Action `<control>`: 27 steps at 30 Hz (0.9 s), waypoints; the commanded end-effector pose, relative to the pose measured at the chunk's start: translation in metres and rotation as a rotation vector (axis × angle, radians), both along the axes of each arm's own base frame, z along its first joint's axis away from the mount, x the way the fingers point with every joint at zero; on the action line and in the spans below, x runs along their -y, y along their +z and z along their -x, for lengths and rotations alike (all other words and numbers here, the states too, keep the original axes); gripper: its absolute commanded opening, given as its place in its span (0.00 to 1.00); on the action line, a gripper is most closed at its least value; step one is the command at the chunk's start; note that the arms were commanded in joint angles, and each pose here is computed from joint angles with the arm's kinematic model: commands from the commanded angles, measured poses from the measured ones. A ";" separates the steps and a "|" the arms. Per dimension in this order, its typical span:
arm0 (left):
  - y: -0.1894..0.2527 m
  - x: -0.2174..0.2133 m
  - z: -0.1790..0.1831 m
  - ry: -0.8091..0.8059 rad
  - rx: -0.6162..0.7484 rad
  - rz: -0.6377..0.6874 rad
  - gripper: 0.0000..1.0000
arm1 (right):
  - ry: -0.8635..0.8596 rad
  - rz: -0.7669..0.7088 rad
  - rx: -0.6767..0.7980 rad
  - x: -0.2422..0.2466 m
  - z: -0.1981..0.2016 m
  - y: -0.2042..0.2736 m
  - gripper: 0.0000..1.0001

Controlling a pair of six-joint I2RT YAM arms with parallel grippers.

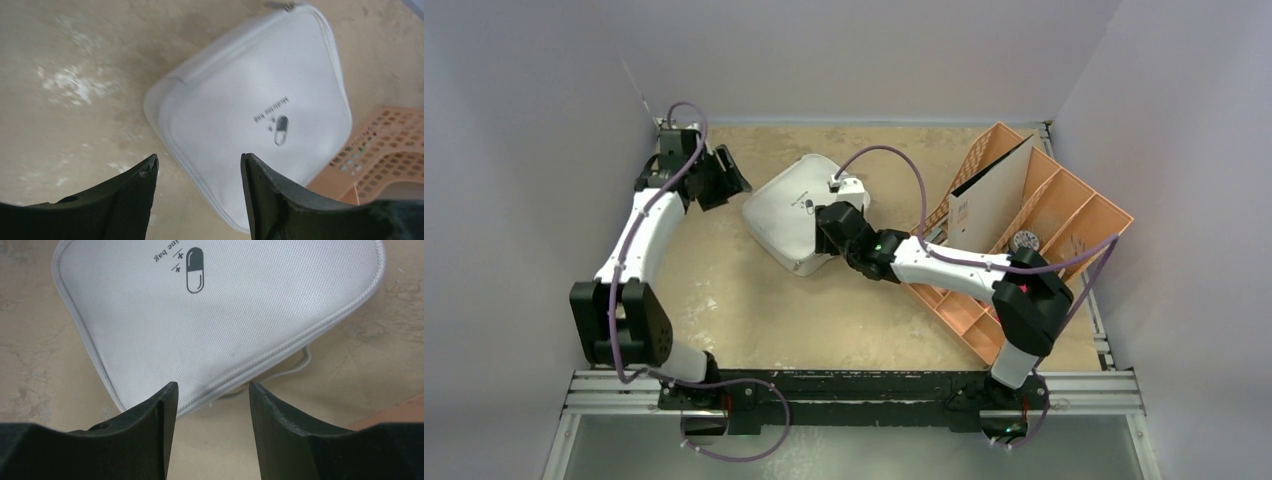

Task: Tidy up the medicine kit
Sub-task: Zip the medicine box at the center of the board.

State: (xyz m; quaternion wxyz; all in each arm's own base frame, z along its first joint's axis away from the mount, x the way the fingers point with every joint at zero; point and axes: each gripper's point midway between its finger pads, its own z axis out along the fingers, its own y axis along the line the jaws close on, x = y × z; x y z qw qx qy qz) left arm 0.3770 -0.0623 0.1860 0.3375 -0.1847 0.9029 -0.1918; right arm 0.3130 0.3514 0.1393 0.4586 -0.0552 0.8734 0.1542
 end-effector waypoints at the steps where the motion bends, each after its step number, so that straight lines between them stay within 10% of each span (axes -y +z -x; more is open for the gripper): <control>1: -0.028 -0.049 -0.025 0.000 -0.089 -0.134 0.59 | -0.042 -0.035 -0.072 -0.004 -0.016 -0.009 0.56; 13: -0.084 -0.017 -0.054 -0.227 -0.207 0.032 0.60 | 0.047 -0.117 -0.151 -0.022 -0.056 -0.023 0.54; 27: -0.091 -0.002 0.008 -0.121 -0.252 0.146 0.52 | 0.406 -0.199 -0.148 -0.048 -0.077 0.005 0.53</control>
